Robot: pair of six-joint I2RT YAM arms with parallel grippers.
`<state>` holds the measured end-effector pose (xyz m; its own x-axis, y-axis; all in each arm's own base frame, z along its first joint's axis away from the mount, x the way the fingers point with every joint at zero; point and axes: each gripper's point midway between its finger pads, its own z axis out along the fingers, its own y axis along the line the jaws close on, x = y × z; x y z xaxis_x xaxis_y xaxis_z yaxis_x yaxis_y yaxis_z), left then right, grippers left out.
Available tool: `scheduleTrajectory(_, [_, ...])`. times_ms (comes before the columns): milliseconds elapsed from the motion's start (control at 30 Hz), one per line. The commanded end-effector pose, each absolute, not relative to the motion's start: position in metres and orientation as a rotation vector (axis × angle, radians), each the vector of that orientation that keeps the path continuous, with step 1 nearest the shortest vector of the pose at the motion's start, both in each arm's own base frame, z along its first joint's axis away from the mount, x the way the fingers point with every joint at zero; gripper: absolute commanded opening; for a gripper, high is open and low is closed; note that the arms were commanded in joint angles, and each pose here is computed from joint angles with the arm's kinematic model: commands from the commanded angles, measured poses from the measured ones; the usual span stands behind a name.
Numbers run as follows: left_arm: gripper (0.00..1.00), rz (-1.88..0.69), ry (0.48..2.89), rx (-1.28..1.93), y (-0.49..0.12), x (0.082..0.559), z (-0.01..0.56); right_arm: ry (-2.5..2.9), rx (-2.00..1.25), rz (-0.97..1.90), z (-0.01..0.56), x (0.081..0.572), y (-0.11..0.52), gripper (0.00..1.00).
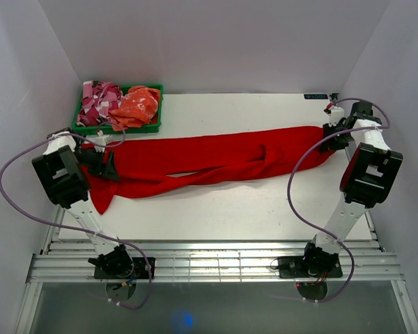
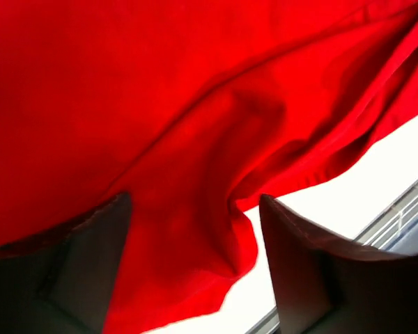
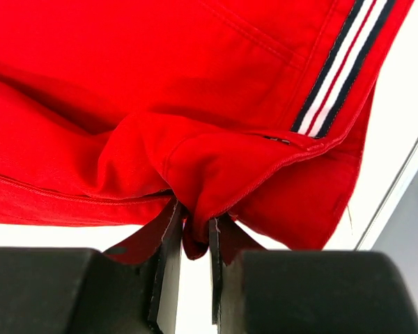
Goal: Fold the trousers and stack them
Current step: Flatten the trousers out
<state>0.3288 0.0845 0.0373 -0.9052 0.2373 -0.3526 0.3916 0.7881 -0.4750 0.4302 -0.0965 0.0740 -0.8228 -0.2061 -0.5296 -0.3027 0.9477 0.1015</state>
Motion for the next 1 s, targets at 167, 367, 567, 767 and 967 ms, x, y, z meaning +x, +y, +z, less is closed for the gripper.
scheduleTrajectory(167, [0.96,-0.309,2.308,0.913,0.049,0.35,0.153,2.506,-0.365,0.317,0.092,0.446,-0.076,0.08])
scheduleTrajectory(367, [0.98,-0.37,1.899,1.327,-0.135,0.331,0.192,2.41,-0.374,0.569,0.127,0.429,-0.035,0.08])
scheduleTrajectory(567, [0.98,-0.389,1.527,1.572,-0.285,0.307,0.184,2.263,-0.391,0.823,0.181,0.399,0.008,0.08])
scheduleTrajectory(767, [0.96,-0.482,1.339,1.781,-0.392,0.269,0.143,2.233,-0.302,0.931,0.194,0.385,0.023,0.08])
scheduleTrajectory(967, [0.96,-0.429,1.316,1.753,-0.451,0.283,0.104,2.269,-0.209,1.042,0.177,0.385,0.029,0.08])
